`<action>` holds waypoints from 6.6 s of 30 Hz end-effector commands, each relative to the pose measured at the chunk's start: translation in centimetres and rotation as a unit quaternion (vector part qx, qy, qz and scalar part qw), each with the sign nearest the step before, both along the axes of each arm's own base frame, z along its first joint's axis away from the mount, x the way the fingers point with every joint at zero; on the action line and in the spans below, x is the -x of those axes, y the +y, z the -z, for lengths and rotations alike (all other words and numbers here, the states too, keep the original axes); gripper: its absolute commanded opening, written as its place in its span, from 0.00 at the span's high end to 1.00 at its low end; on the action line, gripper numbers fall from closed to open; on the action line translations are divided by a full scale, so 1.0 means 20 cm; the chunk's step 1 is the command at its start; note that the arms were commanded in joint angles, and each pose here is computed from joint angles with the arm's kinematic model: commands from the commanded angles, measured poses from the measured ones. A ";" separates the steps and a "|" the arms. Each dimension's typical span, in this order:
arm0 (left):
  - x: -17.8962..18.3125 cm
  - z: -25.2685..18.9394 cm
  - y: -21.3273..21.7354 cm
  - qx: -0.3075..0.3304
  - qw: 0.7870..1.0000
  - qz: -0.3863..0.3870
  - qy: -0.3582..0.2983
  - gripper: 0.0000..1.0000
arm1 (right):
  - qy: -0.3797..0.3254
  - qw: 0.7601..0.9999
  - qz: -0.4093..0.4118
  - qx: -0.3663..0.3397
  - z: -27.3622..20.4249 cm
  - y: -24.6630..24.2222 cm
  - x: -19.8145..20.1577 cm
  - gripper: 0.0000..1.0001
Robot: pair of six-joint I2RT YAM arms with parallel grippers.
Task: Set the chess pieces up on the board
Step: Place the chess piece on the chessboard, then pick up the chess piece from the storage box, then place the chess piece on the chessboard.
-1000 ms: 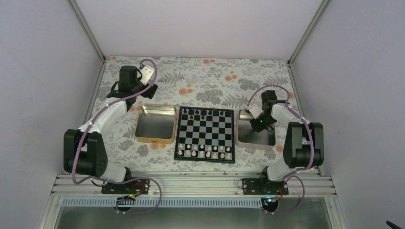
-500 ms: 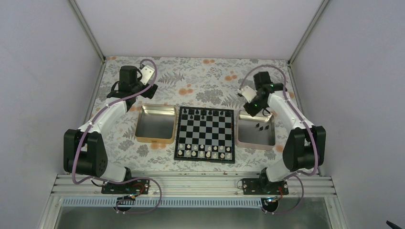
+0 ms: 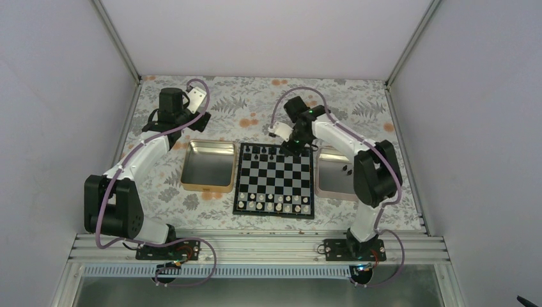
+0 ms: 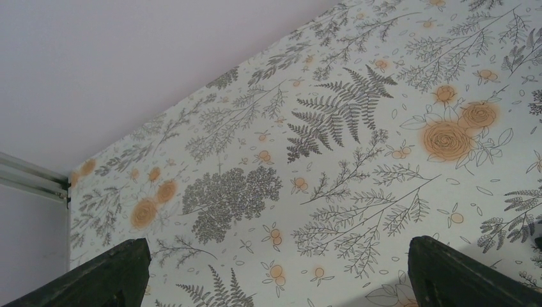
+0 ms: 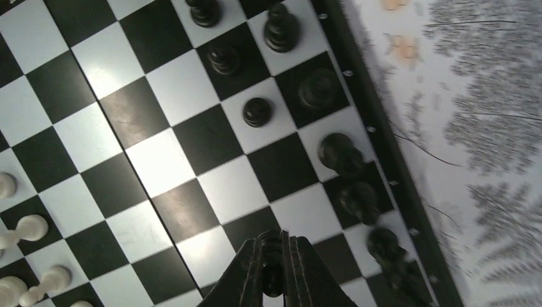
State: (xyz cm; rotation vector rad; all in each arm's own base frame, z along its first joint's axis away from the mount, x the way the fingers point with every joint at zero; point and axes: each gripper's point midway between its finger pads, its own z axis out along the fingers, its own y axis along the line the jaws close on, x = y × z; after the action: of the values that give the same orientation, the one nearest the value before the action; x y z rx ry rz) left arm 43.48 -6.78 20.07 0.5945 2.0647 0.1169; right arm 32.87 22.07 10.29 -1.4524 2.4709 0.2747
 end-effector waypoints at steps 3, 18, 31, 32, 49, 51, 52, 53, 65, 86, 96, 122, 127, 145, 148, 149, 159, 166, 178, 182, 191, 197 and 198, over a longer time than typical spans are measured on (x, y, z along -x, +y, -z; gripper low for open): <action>0.00 -0.07 -0.01 0.003 1.000 0.003 -0.018 0.00 | 0.010 0.998 -0.044 -0.032 0.06 0.19 0.01 0.91; 0.00 -0.06 -0.01 0.004 1.000 0.005 -0.017 0.00 | 0.006 0.999 -0.050 -0.001 0.18 0.22 -0.05 0.90; 0.00 -0.06 -0.02 0.006 1.000 0.009 -0.015 0.00 | 0.012 0.998 -0.048 0.025 0.23 0.17 -0.03 0.89; 0.00 -0.06 -0.02 0.006 1.000 0.009 -0.014 0.00 | 0.014 0.998 -0.048 0.026 0.23 0.16 -0.03 0.89; 0.00 -0.05 -0.02 0.006 1.000 0.011 -0.012 0.00 | 0.021 0.998 -0.052 0.025 0.25 0.17 -0.02 0.83; 0.01 -0.05 -0.03 0.007 1.000 0.014 -0.011 0.00 | 0.018 0.998 -0.052 0.022 0.24 0.17 -0.03 0.78; 0.01 -0.04 -0.03 0.006 1.000 0.014 -0.009 0.00 | 0.017 0.998 -0.052 0.018 0.22 0.18 -0.03 0.76; 0.01 -0.05 -0.03 0.006 1.000 0.014 -0.011 0.00 | 0.015 0.998 -0.052 0.016 0.21 0.18 -0.03 0.76; 0.01 -0.05 0.00 -0.002 1.000 0.004 -0.017 0.00 | -0.055 0.983 0.173 0.033 -0.27 -0.86 -0.01 0.69; 0.01 -0.05 -0.03 0.008 1.000 0.016 -0.010 0.00 | 0.005 0.968 0.249 0.019 0.17 -1.14 0.17 0.63; 0.00 -0.04 -0.03 0.005 1.000 0.014 -0.007 0.00 | 0.012 0.969 0.245 0.021 0.27 -1.14 0.08 0.65; 0.01 -0.04 -0.03 0.005 1.000 0.016 -0.008 0.00 | 0.040 0.971 0.233 0.019 0.36 -1.11 0.04 0.77; 0.01 -0.04 -0.03 0.004 1.000 0.016 -0.008 0.00 | 0.037 0.971 0.234 0.021 0.33 -1.10 0.04 0.86; 0.01 -0.05 -0.02 0.003 1.000 0.011 -0.012 0.00 | -0.032 0.996 0.078 0.013 -0.18 -0.36 -0.07 0.87; 0.02 -0.05 -0.02 0.003 1.000 0.011 -0.013 0.00 | -0.024 0.998 0.051 0.006 -0.13 -0.22 -0.07 0.87; 0.01 -0.06 -0.02 0.003 1.000 0.011 -0.014 0.00 | -0.021 0.999 0.041 0.005 -0.11 -0.18 -0.06 0.87; 0.02 -0.06 -0.03 0.004 1.000 0.012 -0.014 0.00 | 0.015 1.000 -0.015 0.007 0.10 0.03 0.02 0.86; 0.03 -0.05 -0.03 0.006 1.000 0.013 -0.012 0.00 | 0.030 0.999 -0.024 0.017 0.20 0.05 0.00 0.86; 0.02 -0.04 -0.03 0.006 1.000 0.015 -0.010 0.00 | 0.031 0.999 -0.024 0.023 0.14 0.02 0.03 0.81; 0.03 -0.04 -0.03 0.006 1.000 0.015 -0.010 0.00 | 0.036 0.999 -0.025 0.028 0.17 0.01 0.06 0.80; 0.03 -0.05 -0.03 0.005 1.000 0.014 -0.012 0.00 | 0.036 0.998 -0.024 0.036 0.22 0.01 0.04 0.78; 0.03 -0.04 -0.03 0.005 1.000 0.015 -0.011 0.00 | 0.035 0.998 -0.025 0.037 0.23 0.01 0.04 0.78; 0.03 -0.04 -0.03 0.005 1.000 0.015 -0.010 0.00 | 0.038 0.998 -0.025 0.039 0.24 0.01 0.04 0.78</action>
State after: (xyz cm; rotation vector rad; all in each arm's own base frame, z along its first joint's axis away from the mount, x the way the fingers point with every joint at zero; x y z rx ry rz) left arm 43.25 -7.02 19.98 0.6100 2.0655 0.1072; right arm 32.12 21.99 5.71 -1.5481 2.5457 0.2597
